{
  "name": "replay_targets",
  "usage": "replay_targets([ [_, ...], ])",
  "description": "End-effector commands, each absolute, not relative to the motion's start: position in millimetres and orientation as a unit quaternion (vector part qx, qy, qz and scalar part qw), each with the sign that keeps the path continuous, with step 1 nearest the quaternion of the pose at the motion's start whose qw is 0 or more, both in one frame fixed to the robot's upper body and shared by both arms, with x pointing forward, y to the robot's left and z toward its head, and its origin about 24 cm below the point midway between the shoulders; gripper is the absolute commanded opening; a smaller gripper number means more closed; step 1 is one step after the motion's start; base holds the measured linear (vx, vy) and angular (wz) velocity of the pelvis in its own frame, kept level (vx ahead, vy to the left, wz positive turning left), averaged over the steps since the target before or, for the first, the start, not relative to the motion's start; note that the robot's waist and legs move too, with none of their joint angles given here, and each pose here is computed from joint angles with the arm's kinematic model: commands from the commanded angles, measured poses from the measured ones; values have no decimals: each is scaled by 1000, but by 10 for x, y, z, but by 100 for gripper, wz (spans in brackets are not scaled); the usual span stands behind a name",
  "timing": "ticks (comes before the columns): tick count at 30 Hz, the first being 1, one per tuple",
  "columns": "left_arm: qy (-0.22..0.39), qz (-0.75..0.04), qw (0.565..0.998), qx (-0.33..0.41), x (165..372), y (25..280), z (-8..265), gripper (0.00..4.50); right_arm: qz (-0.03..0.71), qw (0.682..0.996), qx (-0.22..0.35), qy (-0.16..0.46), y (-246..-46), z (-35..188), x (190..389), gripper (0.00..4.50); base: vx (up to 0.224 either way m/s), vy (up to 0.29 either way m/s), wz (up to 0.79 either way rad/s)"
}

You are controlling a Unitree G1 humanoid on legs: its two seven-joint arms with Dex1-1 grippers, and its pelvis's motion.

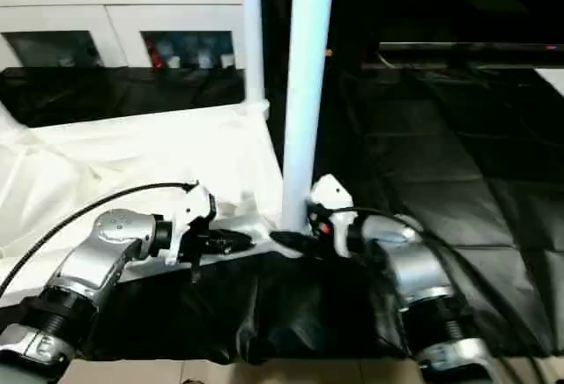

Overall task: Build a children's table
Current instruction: Rotate leg to tighten

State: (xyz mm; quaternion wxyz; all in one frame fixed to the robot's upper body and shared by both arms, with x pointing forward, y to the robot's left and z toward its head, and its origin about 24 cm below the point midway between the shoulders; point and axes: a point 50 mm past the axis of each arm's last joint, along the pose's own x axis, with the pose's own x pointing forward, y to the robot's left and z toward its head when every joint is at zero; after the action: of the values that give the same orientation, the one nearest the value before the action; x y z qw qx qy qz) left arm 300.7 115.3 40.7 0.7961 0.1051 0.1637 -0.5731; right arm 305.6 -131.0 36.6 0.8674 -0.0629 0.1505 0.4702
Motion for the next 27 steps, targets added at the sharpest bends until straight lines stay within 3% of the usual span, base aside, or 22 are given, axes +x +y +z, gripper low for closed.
replay_targets([
  [1,119,-531,832,103,3138,947,553,0,441,878,-54,178,-1038,167,3048,272,0,0,0],
  [3,113,-493,856,107,3216,863,563,0,376,909,-37,178,-944,143,3138,270,0,0,0],
  [5,111,-485,861,108,3232,838,564,0,360,915,-35,177,-918,141,3158,270,0,0,0],
  [8,99,-450,880,113,3306,705,592,0,273,946,-40,173,-816,144,3274,270,0,0,0],
  [12,82,-436,886,133,3341,533,618,0,257,955,-18,143,-602,240,3362,270,0,0,0],
  [13,82,-436,886,132,3340,524,617,0,263,955,-15,138,-587,254,3366,270,0,0,0],
  [14,80,-437,886,130,3337,520,620,0,280,951,-1,134,-575,274,3363,326,0,0,0],
  [18,83,-452,881,113,3310,634,614,0,331,935,25,125,-647,326,3356,361,0,0,0],
  [22,80,-485,865,103,3247,736,602,0,392,910,-14,131,-739,314,3302,396,0,0,0],
  [27,94,-535,833,107,3145,907,566,0,489,858,-64,145,-957,302,3167,396,0,0,0],
])
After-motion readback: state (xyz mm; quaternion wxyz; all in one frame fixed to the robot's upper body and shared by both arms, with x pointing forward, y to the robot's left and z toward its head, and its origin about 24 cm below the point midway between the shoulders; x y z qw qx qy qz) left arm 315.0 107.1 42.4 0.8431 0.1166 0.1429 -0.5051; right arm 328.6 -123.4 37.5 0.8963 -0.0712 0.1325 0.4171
